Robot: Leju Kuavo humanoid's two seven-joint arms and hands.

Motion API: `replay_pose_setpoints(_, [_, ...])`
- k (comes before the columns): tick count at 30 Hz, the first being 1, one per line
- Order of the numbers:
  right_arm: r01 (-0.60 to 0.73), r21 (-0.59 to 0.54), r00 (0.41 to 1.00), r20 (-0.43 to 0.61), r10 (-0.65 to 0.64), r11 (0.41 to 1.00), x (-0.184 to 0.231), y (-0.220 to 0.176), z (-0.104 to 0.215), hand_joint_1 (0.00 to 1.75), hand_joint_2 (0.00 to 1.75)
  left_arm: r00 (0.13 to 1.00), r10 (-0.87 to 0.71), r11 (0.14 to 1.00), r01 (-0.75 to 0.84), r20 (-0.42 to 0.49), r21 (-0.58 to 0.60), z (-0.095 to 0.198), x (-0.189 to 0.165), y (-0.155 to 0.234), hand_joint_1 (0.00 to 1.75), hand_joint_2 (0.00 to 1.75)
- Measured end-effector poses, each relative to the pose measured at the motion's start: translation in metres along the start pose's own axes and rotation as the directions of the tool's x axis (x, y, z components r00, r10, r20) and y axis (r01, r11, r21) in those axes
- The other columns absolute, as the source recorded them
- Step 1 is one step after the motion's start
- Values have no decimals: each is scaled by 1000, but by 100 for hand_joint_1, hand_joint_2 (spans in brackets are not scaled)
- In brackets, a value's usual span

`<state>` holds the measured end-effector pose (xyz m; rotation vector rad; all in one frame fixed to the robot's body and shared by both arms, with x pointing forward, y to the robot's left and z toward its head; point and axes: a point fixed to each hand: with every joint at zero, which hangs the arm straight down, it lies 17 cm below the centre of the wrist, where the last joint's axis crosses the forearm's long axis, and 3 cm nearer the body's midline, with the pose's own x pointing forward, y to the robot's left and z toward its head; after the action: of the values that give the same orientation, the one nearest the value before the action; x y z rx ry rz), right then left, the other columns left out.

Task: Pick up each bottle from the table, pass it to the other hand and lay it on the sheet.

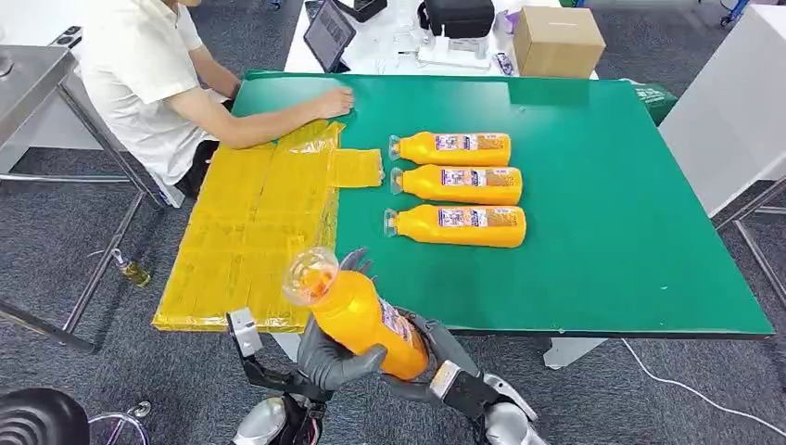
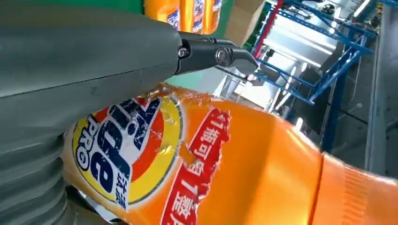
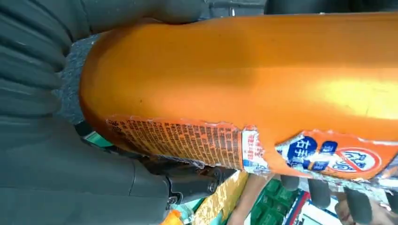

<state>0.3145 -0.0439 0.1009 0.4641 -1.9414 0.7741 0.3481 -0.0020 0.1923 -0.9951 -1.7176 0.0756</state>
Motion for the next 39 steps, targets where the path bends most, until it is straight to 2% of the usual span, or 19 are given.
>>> replay_pose_setpoints(4, [-3,-9,1000,-19,3,1000,-5,0,0,141,175,1000,-22,1000,22,-5,-9,2,-1,1,0,175])
replay_pose_setpoints(5, [-2,-9,1000,-21,2,1000,-5,1,0,175,175,1000,-24,1000,24,-6,-9,3,-2,2,0,175])
replay_pose_setpoints(11, [-8,-45,997,-80,5,999,-15,-2,-2,175,175,997,-80,997,80,-6,-25,8,-3,2,0,175])
replay_pose_setpoints(13, [0,-27,996,-89,-3,1000,-17,3,-1,175,175,995,-94,995,94,-10,-32,9,-5,2,175,175])
replay_pose_setpoints(14, [8,-13,996,-89,-9,1000,-16,5,-1,147,175,997,-82,996,81,-10,-39,9,-5,0,175,175])
replay_pose_setpoints(15, [15,4,996,-88,-15,1000,-16,8,0,133,175,999,-35,998,34,-10,-54,10,-3,-3,175,175])
replay_pose_setpoints(16, [16,19,997,-80,-15,1000,-15,9,-1,89,175,1000,27,997,-28,-8,-66,11,0,-3,175,175])
replay_pose_setpoints(17, [16,35,997,-71,-13,999,-13,11,-1,3,175,997,73,995,-73,-1,-74,12,4,-2,175,175])
replay_pose_setpoints(23, [36,104,999,-42,-32,994,-6,22,-6,0,175,983,182,976,-177,27,-129,17,18,-5,175,175])
replay_pose_setpoints(24, [37,110,999,-42,-32,993,-5,24,-6,0,0,982,189,974,-183,31,-131,17,20,-4,175,175])
replay_pose_setpoints(29, [149,136,989,-4,-150,979,7,32,-4,0,0,972,228,966,-219,62,-136,14,30,-4,175,175])
replay_pose_setpoints(39, [169,138,985,-1,-171,976,8,33,-3,0,0,966,245,962,-232,81,-143,11,36,-7,175,175])
